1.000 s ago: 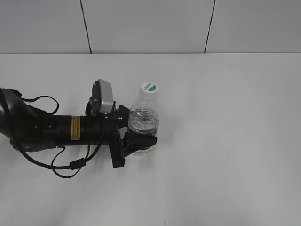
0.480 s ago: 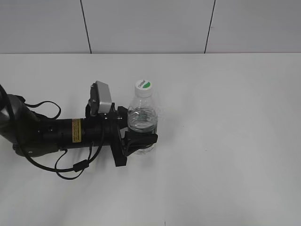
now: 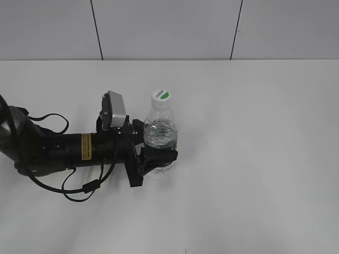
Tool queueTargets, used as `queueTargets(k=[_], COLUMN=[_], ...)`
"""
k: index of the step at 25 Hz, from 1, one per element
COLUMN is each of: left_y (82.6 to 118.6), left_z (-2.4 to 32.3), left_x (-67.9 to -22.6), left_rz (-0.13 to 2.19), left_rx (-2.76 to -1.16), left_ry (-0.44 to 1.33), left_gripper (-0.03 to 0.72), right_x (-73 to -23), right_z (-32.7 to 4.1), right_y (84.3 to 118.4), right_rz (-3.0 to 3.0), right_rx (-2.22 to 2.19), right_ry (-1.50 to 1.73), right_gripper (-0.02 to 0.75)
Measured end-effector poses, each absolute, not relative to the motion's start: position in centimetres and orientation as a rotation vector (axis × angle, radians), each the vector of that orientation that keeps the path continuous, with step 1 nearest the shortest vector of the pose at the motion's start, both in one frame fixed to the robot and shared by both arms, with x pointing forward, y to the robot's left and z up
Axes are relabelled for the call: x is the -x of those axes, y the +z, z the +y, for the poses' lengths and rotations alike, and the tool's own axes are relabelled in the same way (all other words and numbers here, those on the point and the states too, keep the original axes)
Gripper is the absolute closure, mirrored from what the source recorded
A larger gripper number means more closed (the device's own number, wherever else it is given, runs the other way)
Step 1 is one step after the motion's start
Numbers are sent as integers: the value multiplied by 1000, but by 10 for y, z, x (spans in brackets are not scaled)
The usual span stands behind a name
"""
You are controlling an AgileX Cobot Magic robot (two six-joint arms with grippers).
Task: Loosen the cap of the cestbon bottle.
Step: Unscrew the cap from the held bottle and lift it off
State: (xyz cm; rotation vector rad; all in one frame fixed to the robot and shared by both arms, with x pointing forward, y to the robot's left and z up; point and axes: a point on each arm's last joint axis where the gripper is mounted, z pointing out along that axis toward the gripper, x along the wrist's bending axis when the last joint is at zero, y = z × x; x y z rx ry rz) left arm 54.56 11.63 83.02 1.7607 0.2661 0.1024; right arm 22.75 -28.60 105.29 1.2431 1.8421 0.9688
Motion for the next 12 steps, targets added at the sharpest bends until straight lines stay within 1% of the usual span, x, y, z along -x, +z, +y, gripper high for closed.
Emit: queueTargets(k=[12], left_y=[830], left_z=[116], left_x=[-546], left_rz=[267], left_rx=[-1760], left_ry=[103], left_gripper=[271], right_x=[-227], right_z=[-286], right_y=[1053], right_rz=[1842], right_rx=[-1243], right_ry=[969], right_gripper=[166])
